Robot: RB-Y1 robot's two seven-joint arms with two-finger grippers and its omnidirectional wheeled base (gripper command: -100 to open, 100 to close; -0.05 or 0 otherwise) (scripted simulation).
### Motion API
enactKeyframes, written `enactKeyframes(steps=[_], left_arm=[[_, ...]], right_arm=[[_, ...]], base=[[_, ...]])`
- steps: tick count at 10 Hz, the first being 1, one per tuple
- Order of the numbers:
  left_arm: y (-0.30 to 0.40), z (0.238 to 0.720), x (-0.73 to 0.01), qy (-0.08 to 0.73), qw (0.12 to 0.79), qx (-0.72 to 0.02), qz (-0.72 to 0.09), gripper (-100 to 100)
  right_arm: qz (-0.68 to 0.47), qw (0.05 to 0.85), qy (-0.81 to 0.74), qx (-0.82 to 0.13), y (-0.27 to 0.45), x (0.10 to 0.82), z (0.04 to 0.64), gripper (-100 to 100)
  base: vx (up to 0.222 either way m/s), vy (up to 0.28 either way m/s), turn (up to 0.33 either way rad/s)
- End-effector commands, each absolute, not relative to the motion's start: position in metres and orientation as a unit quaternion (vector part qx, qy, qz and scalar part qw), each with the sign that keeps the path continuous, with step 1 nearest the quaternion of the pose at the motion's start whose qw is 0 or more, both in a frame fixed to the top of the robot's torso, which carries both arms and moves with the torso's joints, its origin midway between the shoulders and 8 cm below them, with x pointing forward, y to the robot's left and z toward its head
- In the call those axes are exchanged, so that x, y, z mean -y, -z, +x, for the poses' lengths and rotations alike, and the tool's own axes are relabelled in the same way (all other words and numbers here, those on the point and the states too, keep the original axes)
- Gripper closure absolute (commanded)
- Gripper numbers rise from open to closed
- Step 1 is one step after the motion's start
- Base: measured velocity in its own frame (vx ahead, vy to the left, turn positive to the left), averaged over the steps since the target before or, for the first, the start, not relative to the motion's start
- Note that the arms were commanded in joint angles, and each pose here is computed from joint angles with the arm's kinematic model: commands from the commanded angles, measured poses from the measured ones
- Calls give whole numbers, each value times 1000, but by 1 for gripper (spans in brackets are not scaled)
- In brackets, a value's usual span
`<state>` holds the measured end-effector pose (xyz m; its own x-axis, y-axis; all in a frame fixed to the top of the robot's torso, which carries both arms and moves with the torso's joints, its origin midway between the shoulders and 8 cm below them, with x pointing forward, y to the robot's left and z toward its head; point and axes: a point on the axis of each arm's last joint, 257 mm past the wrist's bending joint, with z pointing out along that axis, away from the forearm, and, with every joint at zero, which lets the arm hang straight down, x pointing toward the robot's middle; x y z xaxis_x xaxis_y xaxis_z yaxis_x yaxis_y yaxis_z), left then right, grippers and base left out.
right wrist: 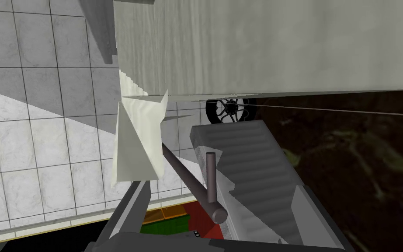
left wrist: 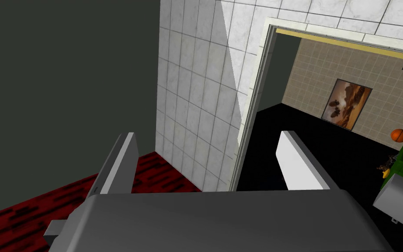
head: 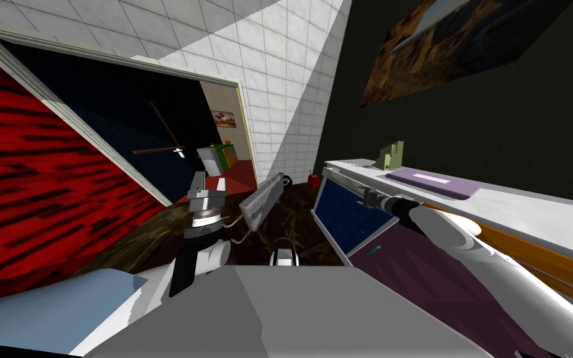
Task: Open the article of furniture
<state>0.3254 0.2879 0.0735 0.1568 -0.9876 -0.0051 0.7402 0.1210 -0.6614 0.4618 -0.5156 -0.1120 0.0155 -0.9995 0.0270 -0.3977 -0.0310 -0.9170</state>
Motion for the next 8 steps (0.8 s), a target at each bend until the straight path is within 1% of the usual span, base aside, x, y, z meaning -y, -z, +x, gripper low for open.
enactKeyframes(steps=[1,3,4,5,7,8], left_arm=[[-74,325,-288,607,712,-231,-267,0],[-74,325,-288,607,712,-231,-267,0],[-73,325,-288,607,712,-231,-267,0],[-74,325,-288,607,712,-231,-267,0],[-74,325,-288,607,712,-231,-267,0],[-73,325,-288,607,712,-231,-267,0]], right_arm=[[-596,379,402,-582,99,533,478,-100],[-588,371,398,-600,111,549,475,-100],[-594,370,410,-585,93,550,490,-100],[-586,369,411,-594,93,561,491,-100],[-576,359,407,-612,104,577,486,-100],[-580,356,422,-599,85,583,500,-100]], base=[[-136,34,197],[-53,19,-12],[-117,18,297],[-135,38,178],[-44,21,-31],[-118,51,253]])
